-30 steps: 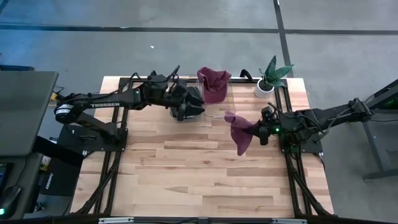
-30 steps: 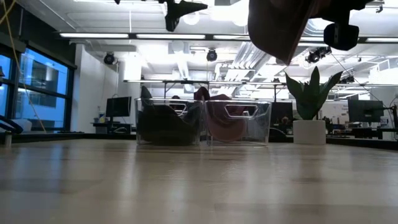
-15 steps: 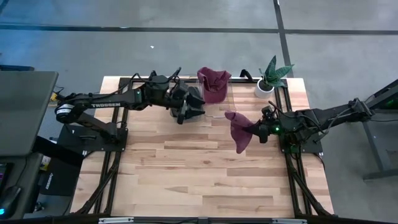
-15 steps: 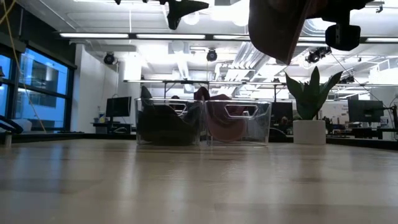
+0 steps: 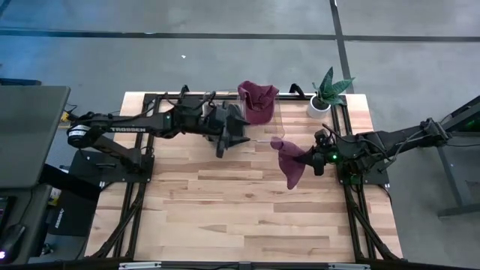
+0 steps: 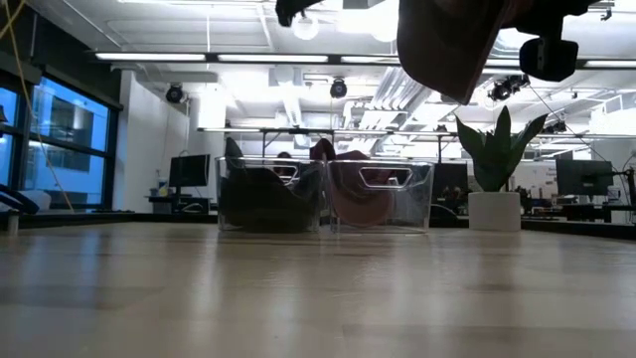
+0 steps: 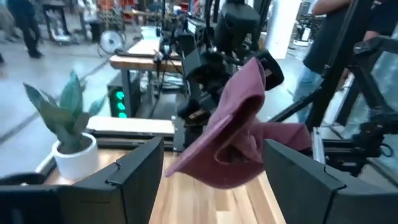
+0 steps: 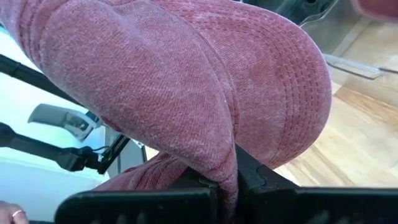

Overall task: Pick & Place hat
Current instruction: Put the red cap into the right transparent bin

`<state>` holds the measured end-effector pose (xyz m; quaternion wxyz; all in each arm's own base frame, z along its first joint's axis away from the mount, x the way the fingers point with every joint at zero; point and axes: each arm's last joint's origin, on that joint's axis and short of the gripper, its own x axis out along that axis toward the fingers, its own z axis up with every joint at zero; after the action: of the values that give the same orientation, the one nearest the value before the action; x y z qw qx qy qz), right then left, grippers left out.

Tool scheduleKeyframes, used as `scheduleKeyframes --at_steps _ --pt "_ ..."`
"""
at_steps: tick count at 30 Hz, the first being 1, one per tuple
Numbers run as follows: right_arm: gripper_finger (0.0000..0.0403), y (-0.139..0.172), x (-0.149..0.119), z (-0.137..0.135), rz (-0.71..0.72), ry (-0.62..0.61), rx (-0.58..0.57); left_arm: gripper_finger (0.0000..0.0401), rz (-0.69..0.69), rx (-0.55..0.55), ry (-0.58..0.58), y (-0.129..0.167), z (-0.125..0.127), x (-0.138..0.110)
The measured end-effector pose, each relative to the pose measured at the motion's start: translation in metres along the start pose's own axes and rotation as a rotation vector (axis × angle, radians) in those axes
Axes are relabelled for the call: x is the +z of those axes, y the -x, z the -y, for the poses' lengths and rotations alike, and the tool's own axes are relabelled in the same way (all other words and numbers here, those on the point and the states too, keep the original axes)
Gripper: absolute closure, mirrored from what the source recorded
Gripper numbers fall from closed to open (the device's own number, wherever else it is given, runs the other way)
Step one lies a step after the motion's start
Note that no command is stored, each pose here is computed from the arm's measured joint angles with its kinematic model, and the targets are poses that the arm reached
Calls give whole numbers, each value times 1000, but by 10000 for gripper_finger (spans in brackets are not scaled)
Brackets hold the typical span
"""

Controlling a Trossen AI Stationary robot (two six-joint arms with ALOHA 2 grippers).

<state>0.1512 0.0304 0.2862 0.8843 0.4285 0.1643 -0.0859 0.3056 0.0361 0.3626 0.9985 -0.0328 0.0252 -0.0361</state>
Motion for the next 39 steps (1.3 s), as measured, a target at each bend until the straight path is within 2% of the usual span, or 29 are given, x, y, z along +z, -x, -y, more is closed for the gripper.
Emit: scheduleKeyframes --at_steps 7,10,13,15,21,24,27,39 --pt "403 -2 0 2 22 -18 -46 137 -3 -5 -29 -14 15 -10" --pt "403 -4 0 4 13 -18 -62 137 43 -12 -39 -24 21 -6" --pt "403 -6 2 4 9 -23 -52 137 -3 -4 -33 -39 20 -5" --pt "403 -6 3 5 6 -20 -51 137 0 -2 -36 -52 21 5" --pt "403 -6 3 5 5 -6 -50 137 -127 46 -70 -69 18 28" --pt "403 -6 3 5 5 -5 -49 137 -211 39 -87 -72 18 27" --pt "403 -6 3 5 4 -2 -49 137 -180 -5 -88 -81 18 29" --pt "403 -6 3 5 1 2 -46 137 -179 -32 -92 -87 18 26"
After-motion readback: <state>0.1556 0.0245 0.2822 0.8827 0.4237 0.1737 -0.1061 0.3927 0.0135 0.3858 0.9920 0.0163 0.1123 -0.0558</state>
